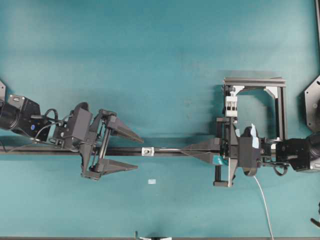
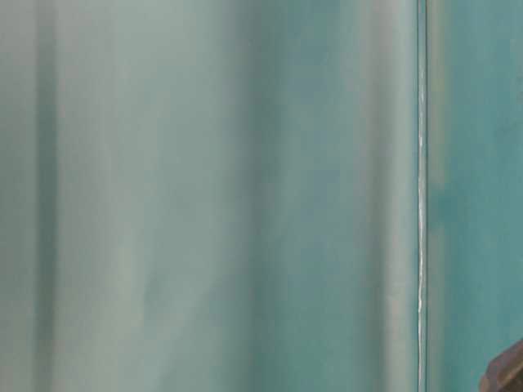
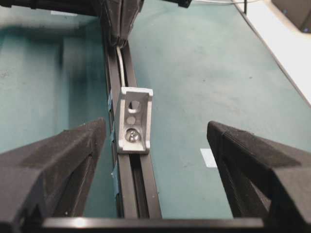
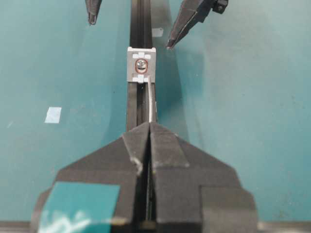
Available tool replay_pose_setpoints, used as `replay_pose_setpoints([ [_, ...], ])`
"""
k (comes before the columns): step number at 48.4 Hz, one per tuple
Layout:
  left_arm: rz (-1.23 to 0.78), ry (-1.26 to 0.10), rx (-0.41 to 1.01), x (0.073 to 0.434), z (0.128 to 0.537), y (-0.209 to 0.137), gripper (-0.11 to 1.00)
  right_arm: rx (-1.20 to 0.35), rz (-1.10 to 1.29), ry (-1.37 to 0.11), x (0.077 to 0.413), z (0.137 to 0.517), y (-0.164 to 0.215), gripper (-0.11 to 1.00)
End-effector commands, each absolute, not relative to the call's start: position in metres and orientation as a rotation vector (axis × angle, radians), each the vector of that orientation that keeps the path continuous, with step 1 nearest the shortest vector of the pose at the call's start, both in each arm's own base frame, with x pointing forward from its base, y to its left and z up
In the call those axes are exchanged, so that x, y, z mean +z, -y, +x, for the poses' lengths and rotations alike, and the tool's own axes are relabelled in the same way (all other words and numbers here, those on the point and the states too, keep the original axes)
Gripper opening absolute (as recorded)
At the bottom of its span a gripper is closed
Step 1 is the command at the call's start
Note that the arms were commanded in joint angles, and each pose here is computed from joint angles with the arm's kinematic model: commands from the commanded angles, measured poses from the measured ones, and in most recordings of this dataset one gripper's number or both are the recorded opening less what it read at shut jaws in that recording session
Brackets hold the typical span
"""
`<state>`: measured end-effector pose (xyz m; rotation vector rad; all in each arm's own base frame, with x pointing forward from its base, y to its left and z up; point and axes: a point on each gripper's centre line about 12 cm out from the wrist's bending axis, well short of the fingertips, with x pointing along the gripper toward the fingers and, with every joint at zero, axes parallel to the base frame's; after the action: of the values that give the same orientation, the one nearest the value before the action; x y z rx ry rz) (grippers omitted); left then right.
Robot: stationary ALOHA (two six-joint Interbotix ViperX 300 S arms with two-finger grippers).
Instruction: Insert the wire through the hole in the metal fitting marked with a red label. (retake)
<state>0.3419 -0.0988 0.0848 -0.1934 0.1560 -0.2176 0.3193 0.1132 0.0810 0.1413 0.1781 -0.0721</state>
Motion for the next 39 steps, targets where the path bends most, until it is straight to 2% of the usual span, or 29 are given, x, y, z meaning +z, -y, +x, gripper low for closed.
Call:
replay_pose_setpoints([
  [1,-0.199,-0.128,-0.222,0.0922,0.3457,0.1010,0.40,-0.066,0.155,-0.148,0.0887,0.3229,-0.1172,0.01],
  [39,-0.199,-0.128,-0.224,0.0922,0.3455,0.1015,0.40,-0.065,0.163,-0.143,0.0891,0.3266,-0.1196,0.01],
])
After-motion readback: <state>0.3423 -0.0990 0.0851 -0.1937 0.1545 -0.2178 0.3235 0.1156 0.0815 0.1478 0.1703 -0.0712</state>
